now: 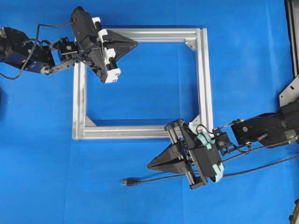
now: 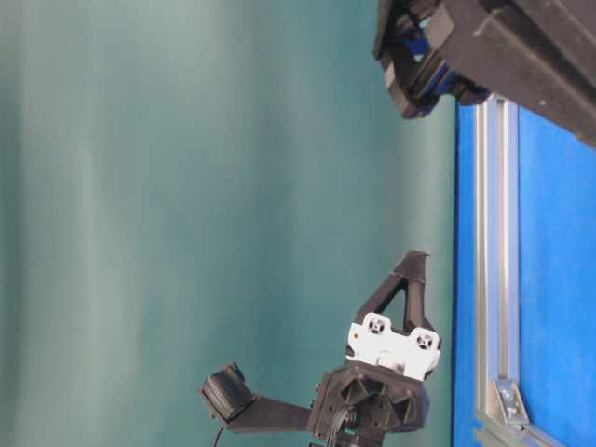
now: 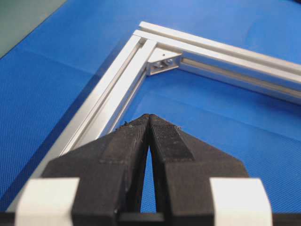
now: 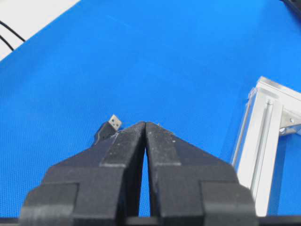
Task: Insert the wire through the string loop located on the right side.
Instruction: 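Lower the open right gripper over the black USB cable's plug end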
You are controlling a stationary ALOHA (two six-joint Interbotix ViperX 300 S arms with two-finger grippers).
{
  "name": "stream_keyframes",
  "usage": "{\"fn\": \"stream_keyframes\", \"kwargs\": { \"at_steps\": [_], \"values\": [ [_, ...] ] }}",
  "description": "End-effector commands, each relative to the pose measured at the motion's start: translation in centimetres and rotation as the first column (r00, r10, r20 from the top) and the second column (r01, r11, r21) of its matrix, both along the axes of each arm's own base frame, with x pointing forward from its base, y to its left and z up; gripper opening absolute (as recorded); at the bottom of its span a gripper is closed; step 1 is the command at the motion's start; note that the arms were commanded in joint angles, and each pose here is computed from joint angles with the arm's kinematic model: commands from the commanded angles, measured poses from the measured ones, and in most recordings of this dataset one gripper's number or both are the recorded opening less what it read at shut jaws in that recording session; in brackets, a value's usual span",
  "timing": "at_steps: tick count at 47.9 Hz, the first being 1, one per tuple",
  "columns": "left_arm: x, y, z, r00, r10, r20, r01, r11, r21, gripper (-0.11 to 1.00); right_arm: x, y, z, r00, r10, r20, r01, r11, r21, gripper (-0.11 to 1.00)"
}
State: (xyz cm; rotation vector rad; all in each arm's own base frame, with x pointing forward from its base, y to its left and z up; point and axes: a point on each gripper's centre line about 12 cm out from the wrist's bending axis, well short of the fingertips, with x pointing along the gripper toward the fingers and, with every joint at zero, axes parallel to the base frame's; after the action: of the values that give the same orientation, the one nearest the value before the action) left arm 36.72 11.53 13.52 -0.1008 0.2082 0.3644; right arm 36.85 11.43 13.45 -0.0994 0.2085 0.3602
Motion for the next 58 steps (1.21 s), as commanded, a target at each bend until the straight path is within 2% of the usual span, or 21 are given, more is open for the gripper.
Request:
{"fn": "stream_keyframes", "kwargs": {
  "at_steps": [1,7,26,31,35,39,48,50,58],
  "values": [
    [0.09,-0.19,1.4,1.0,-0.023,0.016,0.022,0.999,0.029,0.0,-0.22,1.81,2.46,0.997,0.045,0.068,-0.046,0.999,0.025,0.0],
    [-0.14,-0.16,1.07,1.0,-0.023,-0.007,0.023,0.999,0.026,0.0,-0.55,2.55,3.12,0.995,0.064,0.075,-0.066,0.997,0.026,-0.06],
    [-0.09,-0.21,1.08,1.0,-0.024,-0.008,0.024,0.999,0.024,0.0,-0.62,1.89,2.72,0.999,0.017,0.04,-0.019,0.998,0.052,-0.05],
    [0.01,-0.23,1.17,1.0,-0.025,-0.005,0.025,0.999,0.024,0.0,-0.55,1.89,2.76,0.999,0.014,0.037,-0.016,0.998,0.056,-0.01],
    [0.03,-0.29,1.17,1.0,-0.027,-0.005,0.027,0.999,0.025,0.0,-0.52,1.81,2.73,1.0,0.004,0.03,-0.006,0.998,0.064,0.08],
    [0.07,-0.28,1.22,1.0,-0.027,-0.004,0.027,0.999,0.025,0.0,-0.42,1.65,2.76,1.0,-0.011,0.024,0.009,0.997,0.081,0.24],
    [0.04,-0.35,1.17,1.0,-0.029,-0.005,0.029,0.999,0.025,0.0,-0.35,1.58,2.84,0.999,-0.04,0.017,0.038,0.993,0.113,0.8],
    [0.04,-0.35,1.17,1.0,-0.029,-0.005,0.029,0.999,0.025,0.0,-0.38,1.66,2.82,0.999,-0.039,0.014,0.037,0.993,0.114,0.88],
    [0.0,-0.36,1.13,1.0,-0.029,-0.007,0.029,0.999,0.025,0.0,-0.34,2.0,2.48,0.999,-0.054,-0.002,0.053,0.99,0.133,0.83]
  ]
}}
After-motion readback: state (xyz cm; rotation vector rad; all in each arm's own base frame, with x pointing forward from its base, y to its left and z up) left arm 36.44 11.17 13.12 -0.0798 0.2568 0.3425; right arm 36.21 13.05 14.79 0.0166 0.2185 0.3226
